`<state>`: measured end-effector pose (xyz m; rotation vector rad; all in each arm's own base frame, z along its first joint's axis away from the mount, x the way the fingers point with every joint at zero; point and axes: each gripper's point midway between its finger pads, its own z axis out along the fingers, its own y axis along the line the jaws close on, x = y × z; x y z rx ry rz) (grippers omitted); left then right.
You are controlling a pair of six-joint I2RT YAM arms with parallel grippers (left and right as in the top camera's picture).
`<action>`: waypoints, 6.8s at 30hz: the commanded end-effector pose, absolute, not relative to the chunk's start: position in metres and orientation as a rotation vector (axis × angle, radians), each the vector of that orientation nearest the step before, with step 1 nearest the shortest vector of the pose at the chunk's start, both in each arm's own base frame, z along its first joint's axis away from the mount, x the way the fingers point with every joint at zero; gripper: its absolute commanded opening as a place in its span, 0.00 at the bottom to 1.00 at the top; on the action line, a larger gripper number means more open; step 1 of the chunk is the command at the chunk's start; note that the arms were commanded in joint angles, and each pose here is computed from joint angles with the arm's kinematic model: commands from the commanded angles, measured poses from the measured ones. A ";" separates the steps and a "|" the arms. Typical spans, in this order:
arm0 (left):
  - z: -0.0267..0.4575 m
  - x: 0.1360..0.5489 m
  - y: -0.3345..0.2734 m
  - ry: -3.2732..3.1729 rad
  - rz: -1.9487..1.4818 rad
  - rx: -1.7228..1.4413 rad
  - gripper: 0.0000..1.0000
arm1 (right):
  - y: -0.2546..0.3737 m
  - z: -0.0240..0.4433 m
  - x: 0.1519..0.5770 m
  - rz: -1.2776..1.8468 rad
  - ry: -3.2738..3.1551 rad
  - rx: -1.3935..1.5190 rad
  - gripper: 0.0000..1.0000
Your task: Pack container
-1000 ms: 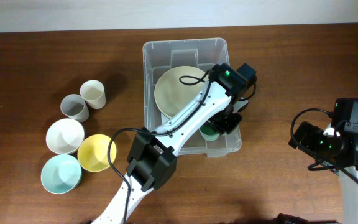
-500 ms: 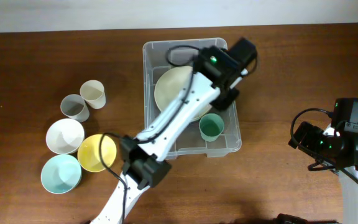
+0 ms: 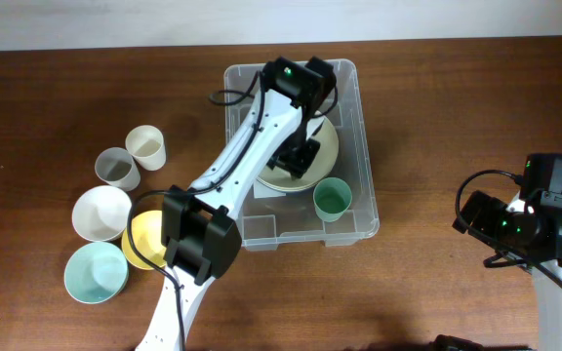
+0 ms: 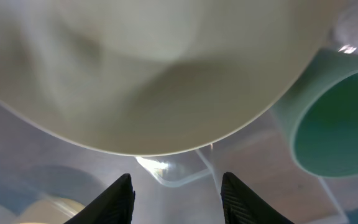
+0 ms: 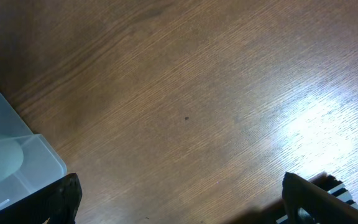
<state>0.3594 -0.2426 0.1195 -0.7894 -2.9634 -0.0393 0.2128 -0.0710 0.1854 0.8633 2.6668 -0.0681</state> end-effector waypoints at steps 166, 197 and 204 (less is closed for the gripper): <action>0.160 0.309 -0.341 -3.032 0.293 -1.198 0.01 | -0.073 0.184 0.219 -0.064 2.683 0.860 0.99; 0.240 0.417 -0.027 -3.425 -0.170 0.095 0.64 | -0.073 0.184 0.219 -0.064 2.682 0.859 0.99; 0.192 0.422 0.048 -3.303 -0.135 0.415 0.64 | -0.073 0.185 0.219 -0.064 2.679 0.859 0.99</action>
